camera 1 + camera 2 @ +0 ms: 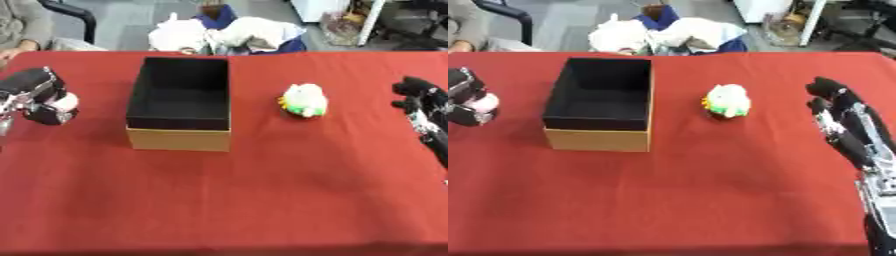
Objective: Pick up objects on the table and place them in the box.
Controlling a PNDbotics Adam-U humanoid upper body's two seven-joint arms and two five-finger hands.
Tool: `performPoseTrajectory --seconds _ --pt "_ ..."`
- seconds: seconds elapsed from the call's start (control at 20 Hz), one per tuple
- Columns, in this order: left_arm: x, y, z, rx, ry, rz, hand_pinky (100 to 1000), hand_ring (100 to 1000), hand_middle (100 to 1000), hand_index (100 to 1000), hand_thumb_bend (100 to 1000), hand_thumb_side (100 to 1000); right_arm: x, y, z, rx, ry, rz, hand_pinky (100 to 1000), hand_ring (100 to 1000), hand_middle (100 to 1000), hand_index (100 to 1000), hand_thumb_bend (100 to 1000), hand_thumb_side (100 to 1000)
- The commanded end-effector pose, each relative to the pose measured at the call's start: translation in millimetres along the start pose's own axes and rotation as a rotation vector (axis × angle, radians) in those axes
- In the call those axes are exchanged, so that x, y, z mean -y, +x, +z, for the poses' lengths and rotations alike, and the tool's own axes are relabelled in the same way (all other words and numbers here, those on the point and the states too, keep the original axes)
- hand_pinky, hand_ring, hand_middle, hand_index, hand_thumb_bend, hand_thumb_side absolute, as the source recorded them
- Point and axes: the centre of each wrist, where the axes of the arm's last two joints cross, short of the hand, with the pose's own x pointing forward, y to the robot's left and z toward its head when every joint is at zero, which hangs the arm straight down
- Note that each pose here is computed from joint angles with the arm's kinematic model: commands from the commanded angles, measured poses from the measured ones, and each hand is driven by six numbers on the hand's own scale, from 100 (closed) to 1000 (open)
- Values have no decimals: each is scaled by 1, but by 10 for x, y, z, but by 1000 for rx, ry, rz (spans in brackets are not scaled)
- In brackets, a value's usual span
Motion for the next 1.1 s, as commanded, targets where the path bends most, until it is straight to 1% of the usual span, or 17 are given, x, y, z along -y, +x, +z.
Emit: performPoseTrajectory --seconds 0.05,0.1,0.25,0.4,0.5,0.6,0.8,0.95,1.1 --pt "-494 119 -72 57 141 -10 363 215 135 305 230 100 61 48 -43 20 3 12 808 892 795 902 100 570" --pt "-567 178 -98 76 163 -4 367 219 137 308 232 100 59 49 -45 21 4 11 808 892 795 902 100 569" --pt "-770 454 -216 163 219 13 372 225 143 315 221 100 49 54 -60 26 11 10 808 892 795 902 100 566" --pt "-846 725 -323 246 228 21 380 232 149 321 231 100 38 62 -84 33 19 7 808 892 794 902 100 564" --pt "-844 912 -398 302 219 25 382 236 153 324 220 100 27 68 -101 39 25 4 808 892 794 902 100 566" --pt "-810 1052 -454 345 202 27 385 240 157 328 209 100 17 71 -112 42 30 2 808 892 794 902 100 565" --pt "-639 1276 -538 421 125 11 396 253 171 341 209 100 7 77 -130 49 34 -2 808 892 794 902 100 568" --pt "-486 1340 -564 446 67 0 406 266 186 354 213 112 5 74 -128 48 34 -2 808 892 794 902 100 570" --pt "-334 1330 -564 451 4 -20 429 296 212 381 233 132 8 73 -125 47 32 -2 808 892 793 902 100 572"
